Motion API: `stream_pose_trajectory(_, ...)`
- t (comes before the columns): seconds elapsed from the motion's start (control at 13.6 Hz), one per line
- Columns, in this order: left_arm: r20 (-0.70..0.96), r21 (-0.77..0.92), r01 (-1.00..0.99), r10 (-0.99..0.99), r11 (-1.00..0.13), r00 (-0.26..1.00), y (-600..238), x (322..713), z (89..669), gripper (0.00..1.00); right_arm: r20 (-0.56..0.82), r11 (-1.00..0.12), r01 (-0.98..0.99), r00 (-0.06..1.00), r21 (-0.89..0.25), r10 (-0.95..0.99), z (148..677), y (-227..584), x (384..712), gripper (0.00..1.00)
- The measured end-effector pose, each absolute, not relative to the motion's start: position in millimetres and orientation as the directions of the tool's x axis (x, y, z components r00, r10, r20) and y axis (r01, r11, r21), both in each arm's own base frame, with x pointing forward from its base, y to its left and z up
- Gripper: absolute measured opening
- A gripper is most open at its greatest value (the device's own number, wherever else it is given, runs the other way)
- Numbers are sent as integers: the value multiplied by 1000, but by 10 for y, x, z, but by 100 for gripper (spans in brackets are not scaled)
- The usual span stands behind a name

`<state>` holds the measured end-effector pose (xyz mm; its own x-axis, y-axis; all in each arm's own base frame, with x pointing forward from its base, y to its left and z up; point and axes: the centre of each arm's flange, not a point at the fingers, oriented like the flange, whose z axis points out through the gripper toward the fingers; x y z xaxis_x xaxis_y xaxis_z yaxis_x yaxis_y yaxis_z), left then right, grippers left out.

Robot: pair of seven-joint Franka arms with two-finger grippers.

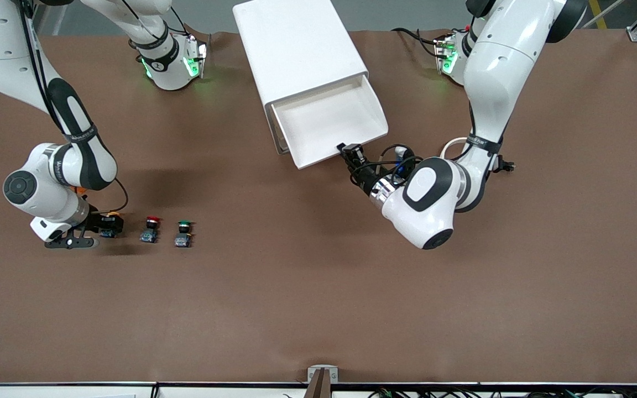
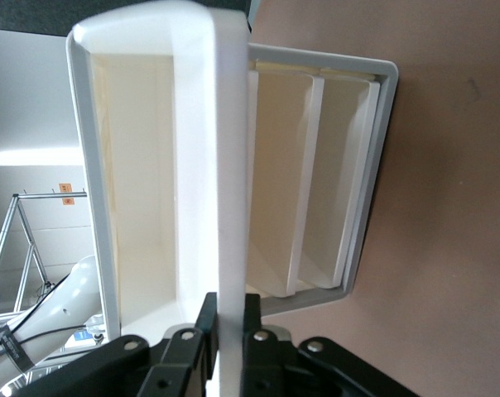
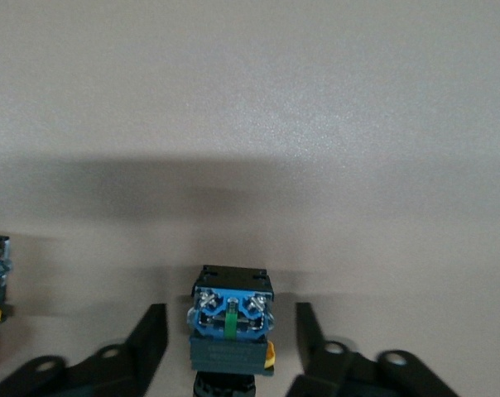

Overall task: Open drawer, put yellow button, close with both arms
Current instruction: 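Pull the drawer open with the left gripper while the right grasps the button, then lift the yellow button with the right gripper while the left gripper withdraws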

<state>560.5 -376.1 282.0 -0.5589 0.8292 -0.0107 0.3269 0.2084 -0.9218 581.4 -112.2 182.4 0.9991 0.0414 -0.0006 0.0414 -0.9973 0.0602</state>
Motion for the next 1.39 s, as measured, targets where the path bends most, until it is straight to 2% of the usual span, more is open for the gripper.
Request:
stream_pose_trajectory(0.15, -21, -915, 340, 814, 219, -581, -3573, 5751, 2847, 44, 5, -997, 42, 999, 60, 43, 1844, -1095, 5841, 41)
stream_pose_trajectory(0.51, -99, -860, 446, 776, 248, -623, -3059, 6220, 3122, 97, 23, -998, 5, 1000, 61, 6, 1900, -1071, 5901, 41)
stream_pose_trajectory(0.59, -124, -844, 475, 772, 248, -624, -2921, 6309, 3166, 100, 32, -998, 2, 999, 61, 4, 1952, -1042, 5938, 41)
stream_pose_trajectory(0.88, -234, -764, 602, 769, 233, -595, -2259, 6605, 3253, 100, -32, -995, -81, 996, 61, -83, 2503, -706, 5995, 41)
stream_pose_trajectory(1.17, -305, -681, 692, 768, 237, -563, -1656, 6781, 3434, 100, -114, -976, -196, 972, 94, -206, 3500, -118, 5883, 41)
stream_pose_trajectory(1.39, -359, -617, 756, 778, 216, -515, -1318, 6851, 3560, 100, -154, -943, -295, 936, 151, -317, 4351, 577, 5677, 41)
